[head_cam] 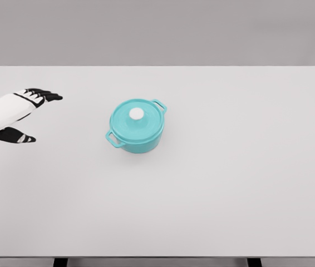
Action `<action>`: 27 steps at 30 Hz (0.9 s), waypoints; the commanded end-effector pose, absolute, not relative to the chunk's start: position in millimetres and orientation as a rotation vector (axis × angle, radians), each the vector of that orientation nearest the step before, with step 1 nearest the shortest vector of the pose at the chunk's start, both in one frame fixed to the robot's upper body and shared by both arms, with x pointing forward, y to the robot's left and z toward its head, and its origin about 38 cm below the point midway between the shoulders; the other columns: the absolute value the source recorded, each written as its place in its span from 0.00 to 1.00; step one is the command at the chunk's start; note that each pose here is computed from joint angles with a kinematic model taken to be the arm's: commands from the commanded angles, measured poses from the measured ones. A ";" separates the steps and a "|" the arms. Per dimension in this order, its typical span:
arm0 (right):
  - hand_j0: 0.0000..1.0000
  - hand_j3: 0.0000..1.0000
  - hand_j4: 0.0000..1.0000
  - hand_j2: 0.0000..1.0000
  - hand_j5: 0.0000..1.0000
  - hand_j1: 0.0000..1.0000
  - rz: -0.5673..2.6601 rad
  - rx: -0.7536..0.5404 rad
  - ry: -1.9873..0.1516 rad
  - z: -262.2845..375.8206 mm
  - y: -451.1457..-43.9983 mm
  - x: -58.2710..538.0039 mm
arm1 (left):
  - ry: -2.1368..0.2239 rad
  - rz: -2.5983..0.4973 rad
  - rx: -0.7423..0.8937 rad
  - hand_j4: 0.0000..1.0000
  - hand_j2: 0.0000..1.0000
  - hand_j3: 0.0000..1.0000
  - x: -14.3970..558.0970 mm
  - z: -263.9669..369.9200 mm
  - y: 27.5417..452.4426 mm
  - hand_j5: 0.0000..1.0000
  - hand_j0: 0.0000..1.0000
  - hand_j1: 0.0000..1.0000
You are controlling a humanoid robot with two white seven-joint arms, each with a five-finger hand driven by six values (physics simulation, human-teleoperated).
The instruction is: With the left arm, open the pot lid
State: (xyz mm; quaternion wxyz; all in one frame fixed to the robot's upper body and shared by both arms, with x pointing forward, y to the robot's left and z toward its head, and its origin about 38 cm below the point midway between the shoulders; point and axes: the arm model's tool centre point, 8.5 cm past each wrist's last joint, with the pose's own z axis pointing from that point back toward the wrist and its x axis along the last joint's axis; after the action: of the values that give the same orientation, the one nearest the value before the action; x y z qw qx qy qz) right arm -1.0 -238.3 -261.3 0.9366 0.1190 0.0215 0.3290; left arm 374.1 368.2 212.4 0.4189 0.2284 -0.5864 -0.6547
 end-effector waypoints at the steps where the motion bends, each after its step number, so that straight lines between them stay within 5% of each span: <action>1: 1.00 1.00 1.00 1.00 1.00 1.00 0.673 0.245 0.045 -261.3 -238.2 -1.2 | -1.474 -1.641 0.567 1.00 1.00 1.00 373.9 211.0 366.1 1.00 1.00 1.00; 13: 1.00 1.00 1.00 1.00 1.00 1.00 0.672 0.240 0.046 -261.4 -238.6 -2.8 | -1.426 -1.731 0.514 1.00 1.00 1.00 375.4 218.5 355.7 1.00 1.00 1.00; 17: 1.00 1.00 1.00 1.00 1.00 1.00 0.672 0.240 0.046 -261.4 -238.6 -2.8 | -1.414 -2.038 0.287 1.00 1.00 1.00 392.5 211.2 273.9 1.00 1.00 1.00; 22: 1.00 1.00 1.00 1.00 1.00 1.00 0.674 0.241 0.046 -261.4 -238.6 -2.9 | -1.401 -2.072 0.415 1.00 1.00 1.00 419.1 250.2 259.7 1.00 1.00 1.00; 27: 1.00 1.00 1.00 1.00 1.00 1.00 0.672 0.240 0.046 -261.4 -238.6 -2.8 | -1.407 -2.219 0.355 1.00 1.00 1.00 430.6 256.3 207.2 1.00 1.00 1.00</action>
State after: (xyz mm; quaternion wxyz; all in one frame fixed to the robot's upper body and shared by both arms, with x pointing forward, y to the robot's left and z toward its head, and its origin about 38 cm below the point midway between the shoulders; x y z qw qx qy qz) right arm -1.8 -238.6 -261.4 0.9367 0.1173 0.0216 0.3292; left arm 435.7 222.5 294.8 0.2326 0.1731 -0.5378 -0.7916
